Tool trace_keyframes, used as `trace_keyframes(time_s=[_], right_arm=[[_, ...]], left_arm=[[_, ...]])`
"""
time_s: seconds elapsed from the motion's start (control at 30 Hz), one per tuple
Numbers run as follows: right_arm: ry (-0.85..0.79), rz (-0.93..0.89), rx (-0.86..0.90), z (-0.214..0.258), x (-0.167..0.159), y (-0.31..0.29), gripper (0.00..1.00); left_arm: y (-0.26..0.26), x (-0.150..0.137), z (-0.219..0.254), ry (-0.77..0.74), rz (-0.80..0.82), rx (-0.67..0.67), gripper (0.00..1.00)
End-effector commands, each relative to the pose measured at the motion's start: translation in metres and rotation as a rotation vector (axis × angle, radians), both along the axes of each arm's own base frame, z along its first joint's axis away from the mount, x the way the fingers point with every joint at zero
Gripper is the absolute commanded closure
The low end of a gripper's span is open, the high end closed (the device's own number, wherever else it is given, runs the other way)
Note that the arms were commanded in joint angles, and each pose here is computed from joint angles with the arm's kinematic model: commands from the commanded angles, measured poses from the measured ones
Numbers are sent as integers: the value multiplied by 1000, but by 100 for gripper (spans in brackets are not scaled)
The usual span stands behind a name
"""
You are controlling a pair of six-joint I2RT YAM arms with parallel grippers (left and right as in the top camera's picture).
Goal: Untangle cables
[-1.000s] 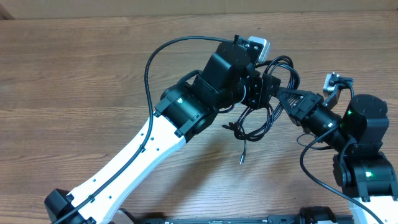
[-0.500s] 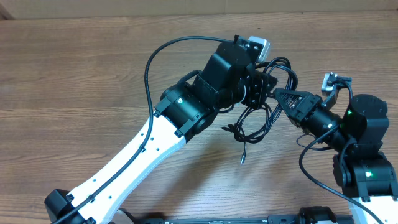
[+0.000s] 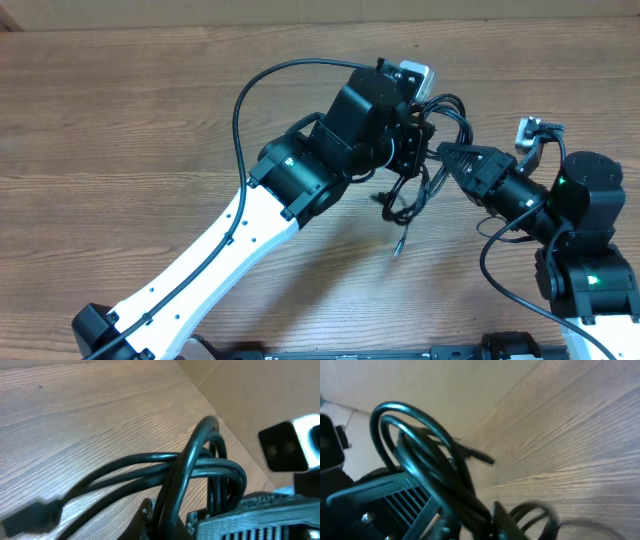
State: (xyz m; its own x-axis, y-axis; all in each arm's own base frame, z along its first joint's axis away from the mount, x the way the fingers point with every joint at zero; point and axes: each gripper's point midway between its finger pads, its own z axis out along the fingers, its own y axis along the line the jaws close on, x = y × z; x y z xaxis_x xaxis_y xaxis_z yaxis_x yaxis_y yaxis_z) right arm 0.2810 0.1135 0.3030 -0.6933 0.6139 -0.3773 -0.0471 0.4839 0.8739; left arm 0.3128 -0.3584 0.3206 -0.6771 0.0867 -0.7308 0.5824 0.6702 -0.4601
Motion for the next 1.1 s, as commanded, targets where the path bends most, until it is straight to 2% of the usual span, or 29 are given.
trace_keyframes(time_s=[0.0,0.2,0.4,0.97,1.03,1.07], right_arm=[[-80,26,-50,13,-2,0,71],[-123,43,-120,10,-2,-1,55],[-148,2,-181,8,4,-10,51],[-390,111,-490,8,6,-12,50],[-406,119,-509,8,6,-12,51],[-414,123,-519,8,6,-12,55]], left_arm=[[1,5,4,-50,-14,25,96],[10,7,-5,-28,-6,64,96],[19,7,-15,9,0,94,96],[13,-4,-15,24,-67,84,96],[11,-6,-15,29,-80,76,96],[11,-6,-15,30,-81,75,96]])
